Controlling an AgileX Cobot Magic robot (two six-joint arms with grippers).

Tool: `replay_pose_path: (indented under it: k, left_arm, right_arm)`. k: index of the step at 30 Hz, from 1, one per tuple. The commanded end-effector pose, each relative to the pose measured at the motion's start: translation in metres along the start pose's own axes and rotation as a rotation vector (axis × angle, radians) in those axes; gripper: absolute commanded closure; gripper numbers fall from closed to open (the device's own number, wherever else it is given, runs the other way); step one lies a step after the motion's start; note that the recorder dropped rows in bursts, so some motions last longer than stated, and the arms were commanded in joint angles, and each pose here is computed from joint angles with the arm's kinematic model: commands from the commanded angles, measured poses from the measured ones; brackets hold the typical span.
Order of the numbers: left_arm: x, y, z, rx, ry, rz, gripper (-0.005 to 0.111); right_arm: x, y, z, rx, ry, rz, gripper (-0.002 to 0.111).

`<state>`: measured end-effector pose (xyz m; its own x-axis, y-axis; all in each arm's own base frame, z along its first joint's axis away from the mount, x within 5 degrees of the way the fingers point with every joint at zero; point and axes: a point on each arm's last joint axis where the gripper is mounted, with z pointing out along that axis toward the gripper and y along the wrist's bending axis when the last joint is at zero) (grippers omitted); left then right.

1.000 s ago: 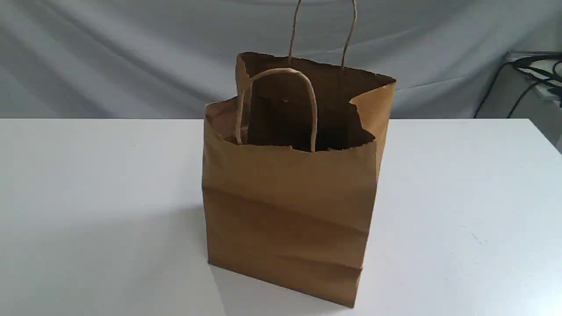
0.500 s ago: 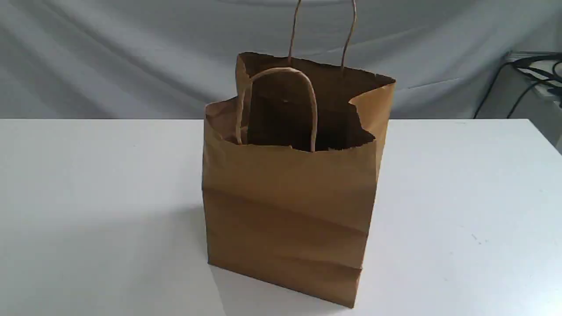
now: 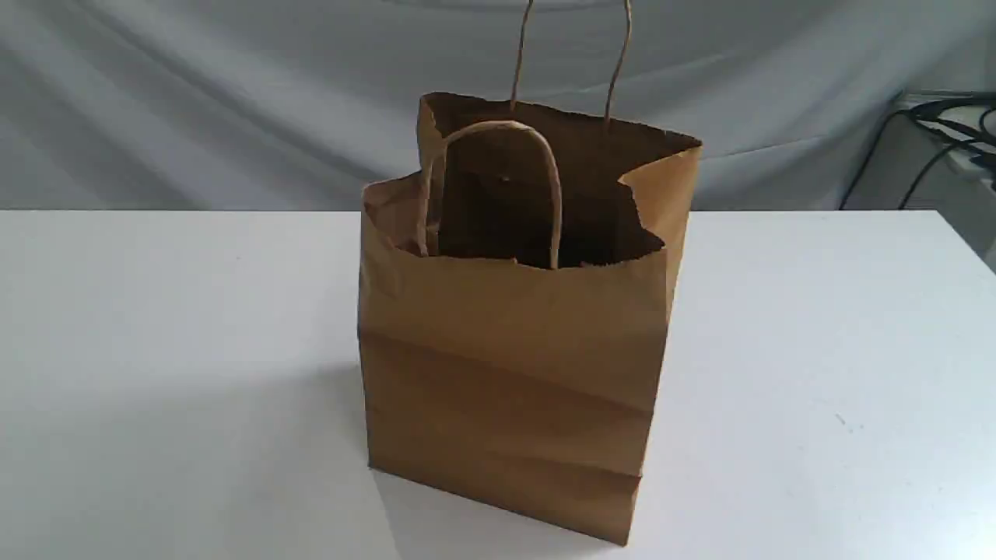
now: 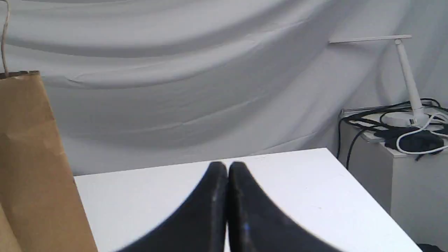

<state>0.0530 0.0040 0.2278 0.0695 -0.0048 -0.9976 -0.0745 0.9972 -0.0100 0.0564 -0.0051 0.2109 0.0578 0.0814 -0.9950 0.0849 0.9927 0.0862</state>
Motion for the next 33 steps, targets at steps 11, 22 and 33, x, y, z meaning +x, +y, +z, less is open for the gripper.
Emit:
replay_pose_path:
  k: [11,22,33]
  left_arm:
    - [0.0226,0.0000,0.0017,0.002,0.068,0.034,0.107]
    - [0.0242,-0.0005,0.0016,0.008,0.085,0.026,0.107]
    - [0.0242,-0.0007,0.0016,0.009,0.085,0.008,0.107]
  right_arm:
    - [0.0011,-0.0003,-0.0003,0.003,0.001,0.012,0.108]
    - [0.0011,-0.0003,-0.0003,0.003,0.001,0.012,0.108]
    - [0.0011,-0.0003,-0.0003,0.003,0.001,0.012,0.108]
